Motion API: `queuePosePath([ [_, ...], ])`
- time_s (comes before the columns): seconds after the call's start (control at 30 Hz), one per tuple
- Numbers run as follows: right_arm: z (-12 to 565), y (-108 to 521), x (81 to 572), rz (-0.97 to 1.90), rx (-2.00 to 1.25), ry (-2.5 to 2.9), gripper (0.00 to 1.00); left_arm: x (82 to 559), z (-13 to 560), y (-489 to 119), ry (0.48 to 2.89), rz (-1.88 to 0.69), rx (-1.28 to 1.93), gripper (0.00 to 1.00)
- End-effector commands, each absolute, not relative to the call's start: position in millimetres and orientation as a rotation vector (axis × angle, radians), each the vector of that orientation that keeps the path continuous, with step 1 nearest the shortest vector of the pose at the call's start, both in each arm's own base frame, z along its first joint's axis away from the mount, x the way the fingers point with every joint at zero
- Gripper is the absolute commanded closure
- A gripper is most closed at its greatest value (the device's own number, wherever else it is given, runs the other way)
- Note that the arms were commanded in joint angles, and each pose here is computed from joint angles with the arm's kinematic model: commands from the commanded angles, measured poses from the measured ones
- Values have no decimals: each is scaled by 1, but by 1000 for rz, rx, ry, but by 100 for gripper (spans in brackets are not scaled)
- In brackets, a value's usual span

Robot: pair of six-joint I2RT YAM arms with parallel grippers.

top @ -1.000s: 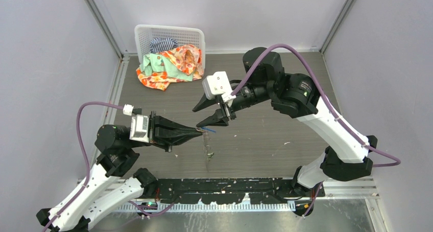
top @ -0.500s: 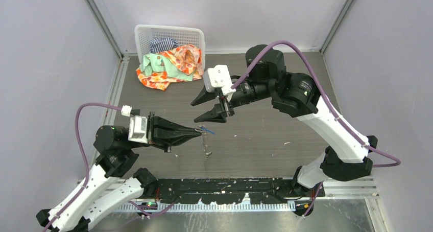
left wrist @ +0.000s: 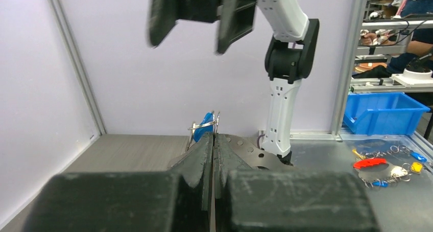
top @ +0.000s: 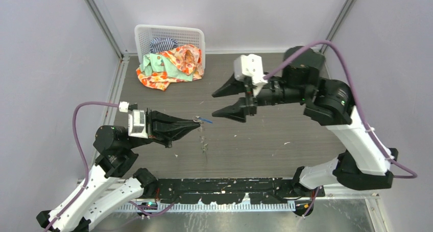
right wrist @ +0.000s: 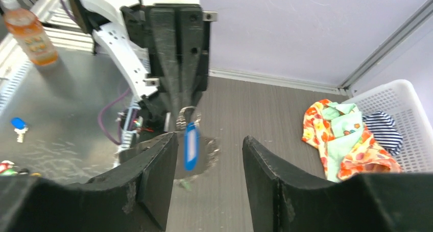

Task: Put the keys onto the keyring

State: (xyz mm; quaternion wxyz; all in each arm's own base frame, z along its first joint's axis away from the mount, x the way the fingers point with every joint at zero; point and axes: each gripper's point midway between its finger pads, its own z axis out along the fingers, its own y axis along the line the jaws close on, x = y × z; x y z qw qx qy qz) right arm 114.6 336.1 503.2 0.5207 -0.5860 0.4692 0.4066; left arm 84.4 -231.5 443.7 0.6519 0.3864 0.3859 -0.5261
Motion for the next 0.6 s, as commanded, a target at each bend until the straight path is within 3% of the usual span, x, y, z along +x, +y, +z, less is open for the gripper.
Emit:
queuePosePath([
  [0.0,530,313,85,1119,-1314,1094,47,91,462,-223,848,-1163,796,100],
  [0.27,497,333,70,1371,-1311,1329,57,102,468,-219,875,-1145,725,100],
  [0.57,488,350,75,1451,-1320,1412,54,98,469,-218,871,-1154,741,100],
])
